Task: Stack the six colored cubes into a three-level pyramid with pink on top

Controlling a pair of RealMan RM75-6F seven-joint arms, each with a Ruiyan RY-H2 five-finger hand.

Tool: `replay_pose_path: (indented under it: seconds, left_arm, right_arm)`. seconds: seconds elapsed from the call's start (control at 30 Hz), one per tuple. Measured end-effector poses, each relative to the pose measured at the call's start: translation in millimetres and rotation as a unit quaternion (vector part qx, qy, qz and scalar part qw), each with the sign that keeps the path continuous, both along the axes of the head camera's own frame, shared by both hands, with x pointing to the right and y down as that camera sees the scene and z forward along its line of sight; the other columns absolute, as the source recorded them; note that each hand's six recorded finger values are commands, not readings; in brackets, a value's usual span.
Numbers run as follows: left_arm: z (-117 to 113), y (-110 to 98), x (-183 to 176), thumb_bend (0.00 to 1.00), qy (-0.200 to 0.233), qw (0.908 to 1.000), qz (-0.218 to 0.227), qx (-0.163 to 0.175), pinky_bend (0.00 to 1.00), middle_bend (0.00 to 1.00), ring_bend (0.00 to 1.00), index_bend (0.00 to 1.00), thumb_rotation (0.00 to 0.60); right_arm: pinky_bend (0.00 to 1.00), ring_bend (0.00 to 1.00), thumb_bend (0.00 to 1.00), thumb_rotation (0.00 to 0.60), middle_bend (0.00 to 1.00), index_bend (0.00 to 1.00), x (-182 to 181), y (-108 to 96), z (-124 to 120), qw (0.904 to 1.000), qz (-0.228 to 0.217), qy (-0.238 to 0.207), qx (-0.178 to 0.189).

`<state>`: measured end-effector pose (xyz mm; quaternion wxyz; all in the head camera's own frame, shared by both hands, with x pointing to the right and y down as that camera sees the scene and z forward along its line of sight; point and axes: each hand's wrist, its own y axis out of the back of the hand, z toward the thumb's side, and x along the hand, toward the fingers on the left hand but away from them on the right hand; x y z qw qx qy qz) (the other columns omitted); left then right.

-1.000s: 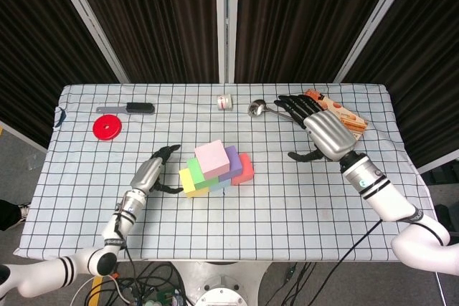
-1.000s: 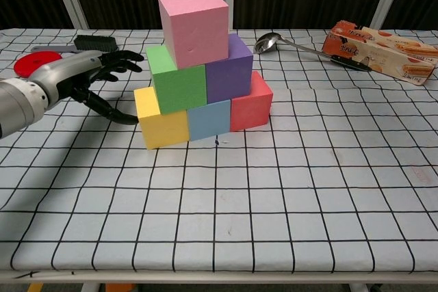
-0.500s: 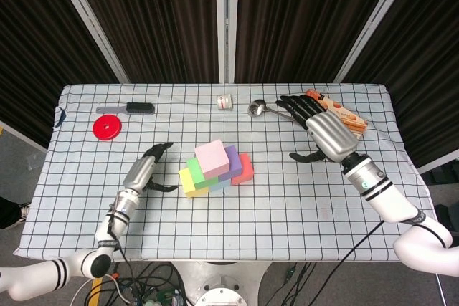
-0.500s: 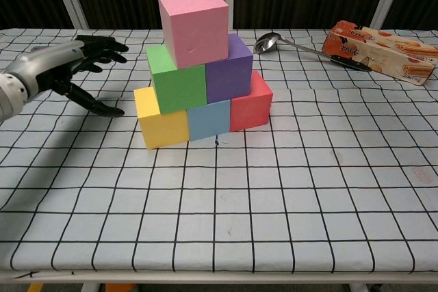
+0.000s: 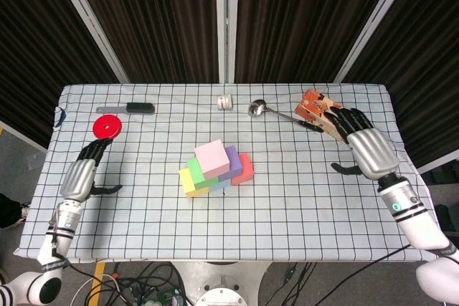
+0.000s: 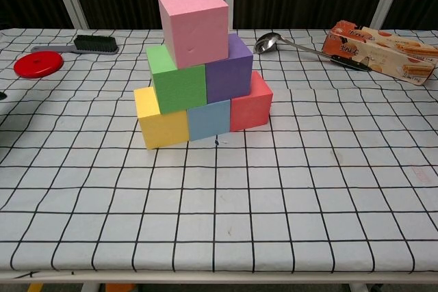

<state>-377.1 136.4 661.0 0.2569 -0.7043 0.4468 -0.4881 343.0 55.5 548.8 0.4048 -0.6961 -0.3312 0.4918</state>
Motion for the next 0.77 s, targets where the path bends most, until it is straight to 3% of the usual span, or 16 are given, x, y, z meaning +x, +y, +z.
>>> replay_pose_path:
  seconds: [0.2, 0.4, 0.53, 0.77]
  left_arm:
    - [-25.8, 20.9, -48.7, 0.0, -0.057, 0.9979, 0.007, 0.031, 0.1, 0.04, 0.0, 0.08, 0.6]
    - [-33.3, 47.7, -71.2, 0.0, -0.081, 0.9966, 0.007, -0.014, 0.1, 0.05, 0.0, 0.07, 0.6]
    - [-37.3, 65.7, -80.7, 0.0, -0.079, 0.9966, -0.005, -0.024, 0.1, 0.05, 0.0, 0.07, 0.6]
    - [-45.7, 83.4, -85.7, 0.0, -0.088, 0.996, -0.009, -0.014, 0.1, 0.05, 0.0, 0.07, 0.6]
  right_arm:
    - [0.0, 0.0, 0.08, 0.6, 0.0, 0.0, 48.7, 46.5, 6.0, 0.9952, 0.077, 0.048, 0.038]
    - [0.0, 0.0, 0.08, 0.6, 0.0, 0.0, 86.4, 107.0, 12.7, 0.9816, 0.147, 0.098, 0.072]
    - [0.0, 0.0, 0.08, 0.6, 0.0, 0.0, 109.3, 155.7, 21.9, 0.9705, 0.194, 0.123, 0.073]
    - [0.0, 0.0, 0.08, 0.6, 0.0, 0.0, 127.1, 192.5, 29.0, 0.9653, 0.223, 0.116, 0.072]
